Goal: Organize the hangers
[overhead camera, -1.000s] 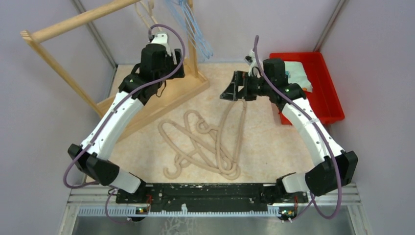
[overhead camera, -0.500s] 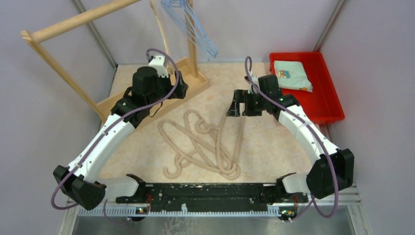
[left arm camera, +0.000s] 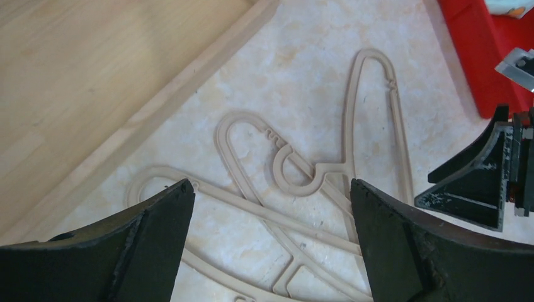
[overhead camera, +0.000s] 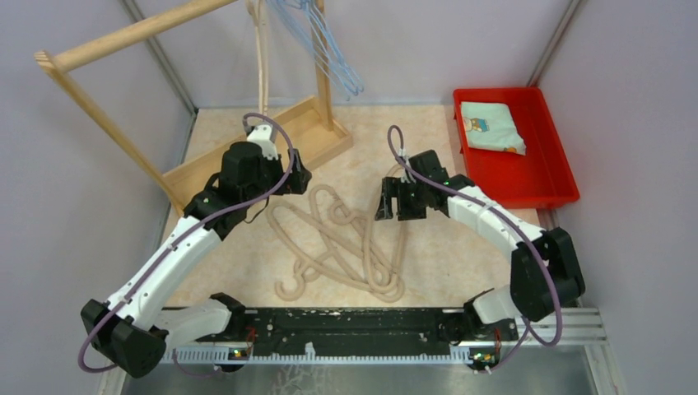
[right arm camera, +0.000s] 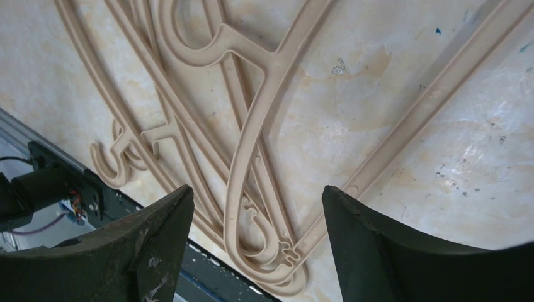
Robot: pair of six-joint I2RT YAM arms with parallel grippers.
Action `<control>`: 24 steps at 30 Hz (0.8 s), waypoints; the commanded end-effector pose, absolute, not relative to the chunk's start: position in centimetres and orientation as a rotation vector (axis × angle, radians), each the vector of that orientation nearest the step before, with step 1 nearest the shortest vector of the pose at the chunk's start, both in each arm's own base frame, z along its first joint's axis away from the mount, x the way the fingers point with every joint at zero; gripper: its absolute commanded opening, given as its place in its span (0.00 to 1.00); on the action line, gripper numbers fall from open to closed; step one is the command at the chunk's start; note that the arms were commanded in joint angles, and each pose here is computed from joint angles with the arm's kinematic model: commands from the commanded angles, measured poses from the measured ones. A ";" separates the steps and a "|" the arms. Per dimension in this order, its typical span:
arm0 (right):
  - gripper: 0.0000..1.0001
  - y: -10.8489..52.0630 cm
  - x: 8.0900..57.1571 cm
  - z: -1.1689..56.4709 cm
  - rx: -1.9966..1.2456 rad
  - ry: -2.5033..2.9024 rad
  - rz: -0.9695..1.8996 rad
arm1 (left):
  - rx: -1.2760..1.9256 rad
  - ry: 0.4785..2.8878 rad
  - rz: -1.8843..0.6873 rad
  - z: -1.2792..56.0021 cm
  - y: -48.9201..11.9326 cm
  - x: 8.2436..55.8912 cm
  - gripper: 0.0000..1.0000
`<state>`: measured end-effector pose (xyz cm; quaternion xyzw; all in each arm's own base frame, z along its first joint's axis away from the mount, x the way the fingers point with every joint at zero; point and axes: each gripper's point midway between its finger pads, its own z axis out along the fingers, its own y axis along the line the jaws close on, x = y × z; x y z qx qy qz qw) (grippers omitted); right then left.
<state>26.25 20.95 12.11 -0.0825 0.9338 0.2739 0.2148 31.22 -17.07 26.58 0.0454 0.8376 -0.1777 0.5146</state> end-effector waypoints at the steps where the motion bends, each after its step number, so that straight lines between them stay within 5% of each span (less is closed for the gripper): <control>1: 0.74 21.6 28.7 11.0 -0.035 2.543 0.708 | 0.104 2.096 -0.481 23.9 -17.3 29.3 0.97; 15: 0.63 25.3 39.0 10.4 0.273 2.521 0.474 | 0.171 2.154 -0.636 20.6 -17.9 24.8 0.94; 24: 0.61 24.8 38.3 7.6 0.448 2.604 0.293 | 0.224 2.180 -0.696 18.4 -17.8 22.3 0.92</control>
